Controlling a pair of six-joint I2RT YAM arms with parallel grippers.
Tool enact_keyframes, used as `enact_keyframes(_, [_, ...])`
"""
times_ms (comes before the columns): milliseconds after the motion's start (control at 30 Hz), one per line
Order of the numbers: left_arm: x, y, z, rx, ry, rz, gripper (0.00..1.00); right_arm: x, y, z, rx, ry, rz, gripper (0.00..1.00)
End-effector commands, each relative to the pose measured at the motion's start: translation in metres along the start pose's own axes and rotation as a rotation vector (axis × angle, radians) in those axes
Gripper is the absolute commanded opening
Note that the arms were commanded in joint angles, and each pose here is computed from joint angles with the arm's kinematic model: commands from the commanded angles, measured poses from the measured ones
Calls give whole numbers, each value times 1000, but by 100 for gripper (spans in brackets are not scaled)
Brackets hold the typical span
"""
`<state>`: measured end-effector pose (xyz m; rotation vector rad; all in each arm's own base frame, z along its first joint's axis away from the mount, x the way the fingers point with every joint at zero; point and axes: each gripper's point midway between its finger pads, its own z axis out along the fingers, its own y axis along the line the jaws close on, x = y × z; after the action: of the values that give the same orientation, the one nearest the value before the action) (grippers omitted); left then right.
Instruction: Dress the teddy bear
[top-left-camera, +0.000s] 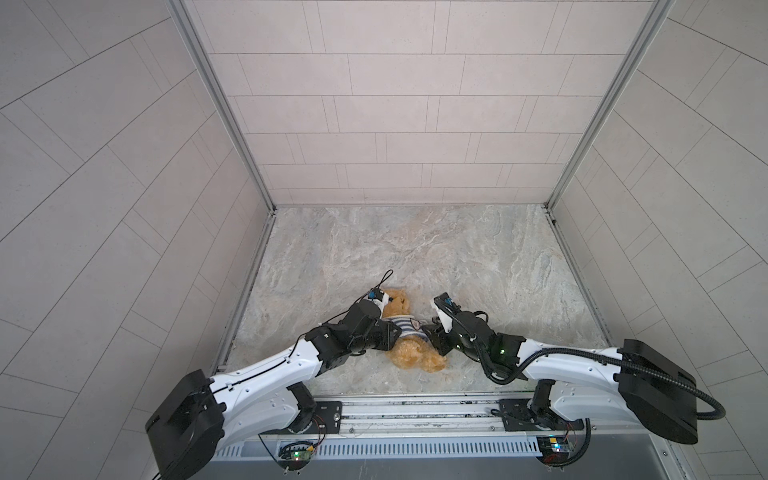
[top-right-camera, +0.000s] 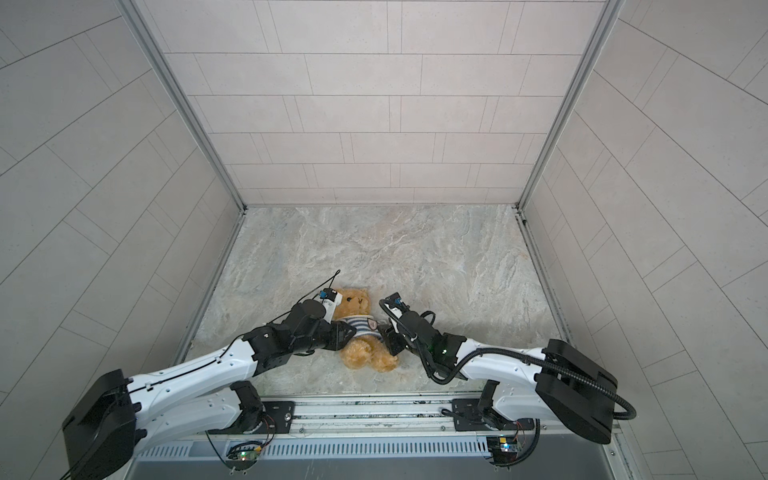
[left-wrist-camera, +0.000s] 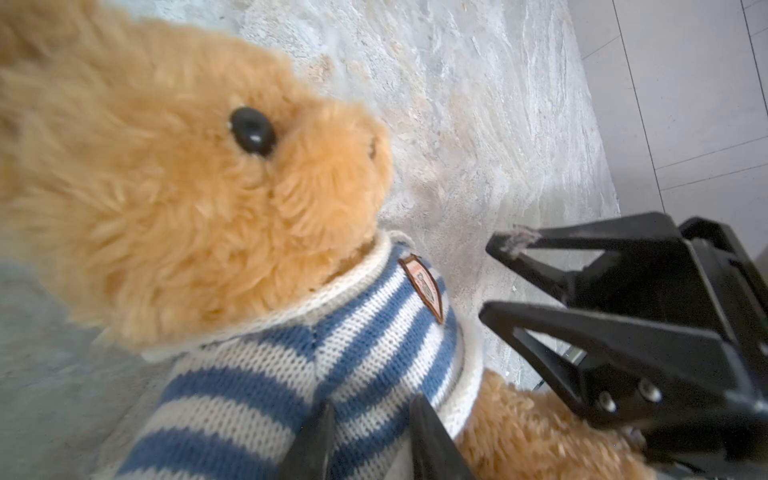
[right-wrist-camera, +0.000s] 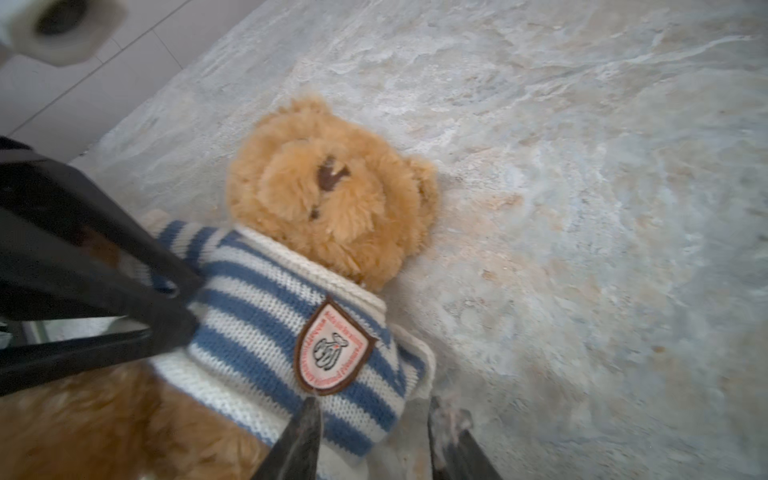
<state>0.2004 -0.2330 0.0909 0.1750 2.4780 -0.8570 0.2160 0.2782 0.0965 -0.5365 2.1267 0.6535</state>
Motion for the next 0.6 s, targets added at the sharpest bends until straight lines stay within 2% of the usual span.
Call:
enact_keyframes(0, [4, 24, 6, -29, 19, -18, 35, -14, 30, 4, -104, -50, 55, 44])
enact_keyframes(200, [-8, 48, -10, -128, -2, 10, 36, -24, 60, 13, -212, -92, 84, 44])
enact_keyframes(333, [-26, 36, -36, -131, -67, 63, 38, -27, 69, 16, -256, -107, 111, 43])
enact_keyframes(400, [-32, 22, -46, -95, -86, 85, 36, -28, 70, 18, -263, -111, 122, 43])
enact_keyframes(567, [-21, -1, -34, -58, -43, 104, 37, -30, 71, 17, -282, -140, 144, 42])
